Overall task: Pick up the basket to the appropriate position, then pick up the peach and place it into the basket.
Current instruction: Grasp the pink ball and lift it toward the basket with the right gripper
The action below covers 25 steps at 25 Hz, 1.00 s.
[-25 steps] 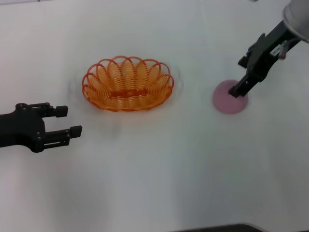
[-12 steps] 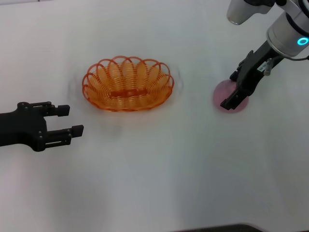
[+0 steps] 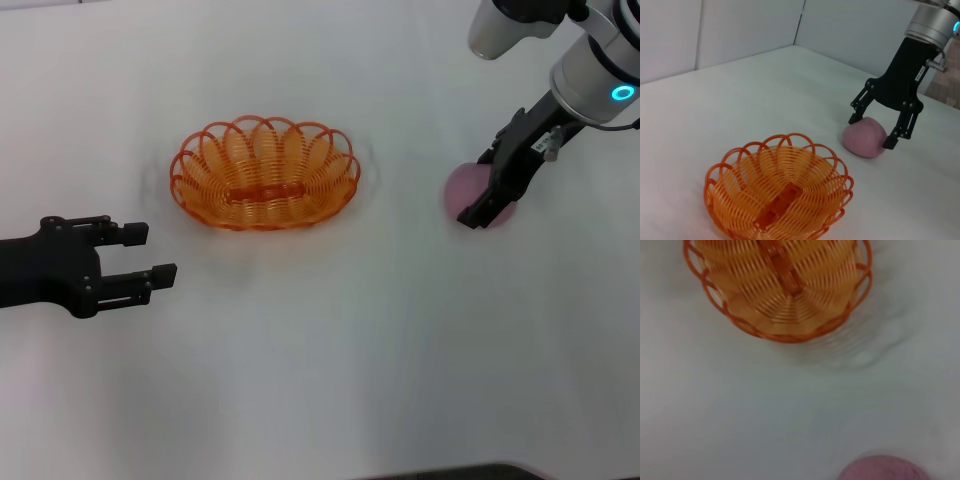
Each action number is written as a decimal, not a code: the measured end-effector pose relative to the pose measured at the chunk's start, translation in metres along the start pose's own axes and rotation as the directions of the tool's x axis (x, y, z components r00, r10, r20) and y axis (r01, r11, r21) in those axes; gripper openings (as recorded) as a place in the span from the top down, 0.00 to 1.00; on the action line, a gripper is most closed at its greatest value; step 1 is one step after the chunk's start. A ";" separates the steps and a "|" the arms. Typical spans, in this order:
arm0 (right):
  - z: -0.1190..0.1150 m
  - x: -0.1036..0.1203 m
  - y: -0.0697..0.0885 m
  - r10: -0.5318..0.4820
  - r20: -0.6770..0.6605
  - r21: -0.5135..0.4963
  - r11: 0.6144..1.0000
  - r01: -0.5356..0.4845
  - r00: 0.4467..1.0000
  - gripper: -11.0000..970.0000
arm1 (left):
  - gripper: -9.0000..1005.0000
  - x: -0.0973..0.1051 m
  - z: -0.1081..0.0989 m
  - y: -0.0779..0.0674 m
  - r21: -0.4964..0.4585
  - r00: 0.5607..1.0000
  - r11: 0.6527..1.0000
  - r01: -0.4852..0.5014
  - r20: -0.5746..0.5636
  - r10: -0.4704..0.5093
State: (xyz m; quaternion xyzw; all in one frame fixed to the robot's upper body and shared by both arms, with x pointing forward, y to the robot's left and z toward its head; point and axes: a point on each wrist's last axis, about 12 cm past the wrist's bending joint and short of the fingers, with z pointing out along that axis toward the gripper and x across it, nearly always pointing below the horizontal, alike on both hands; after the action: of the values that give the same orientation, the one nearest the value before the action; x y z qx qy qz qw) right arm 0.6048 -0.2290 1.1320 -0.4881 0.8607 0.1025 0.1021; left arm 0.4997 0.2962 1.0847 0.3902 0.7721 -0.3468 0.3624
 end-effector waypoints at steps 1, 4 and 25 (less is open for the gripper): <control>0.000 0.001 -0.001 0.001 -0.002 0.005 1.000 -0.001 1.000 0.05 | 0.33 0.000 0.000 0.000 0.000 1.000 1.000 0.000 -0.001 0.000; 0.002 0.002 -0.002 0.009 -0.011 0.016 1.000 -0.008 1.000 0.06 | 0.33 0.000 0.000 0.000 0.001 1.000 1.000 0.002 0.000 -0.002; 0.002 0.003 -0.005 0.015 -0.014 0.041 0.999 -0.015 1.000 0.13 | 0.33 0.003 0.000 -0.002 0.008 1.000 1.000 0.016 0.007 -0.016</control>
State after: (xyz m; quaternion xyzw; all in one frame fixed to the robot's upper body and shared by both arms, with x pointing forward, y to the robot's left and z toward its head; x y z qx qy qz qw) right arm 0.6080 -0.2329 1.1286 -0.4801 0.8670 0.0820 0.1051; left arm 0.4968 0.2967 1.0827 0.3844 0.7723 -0.3541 0.3610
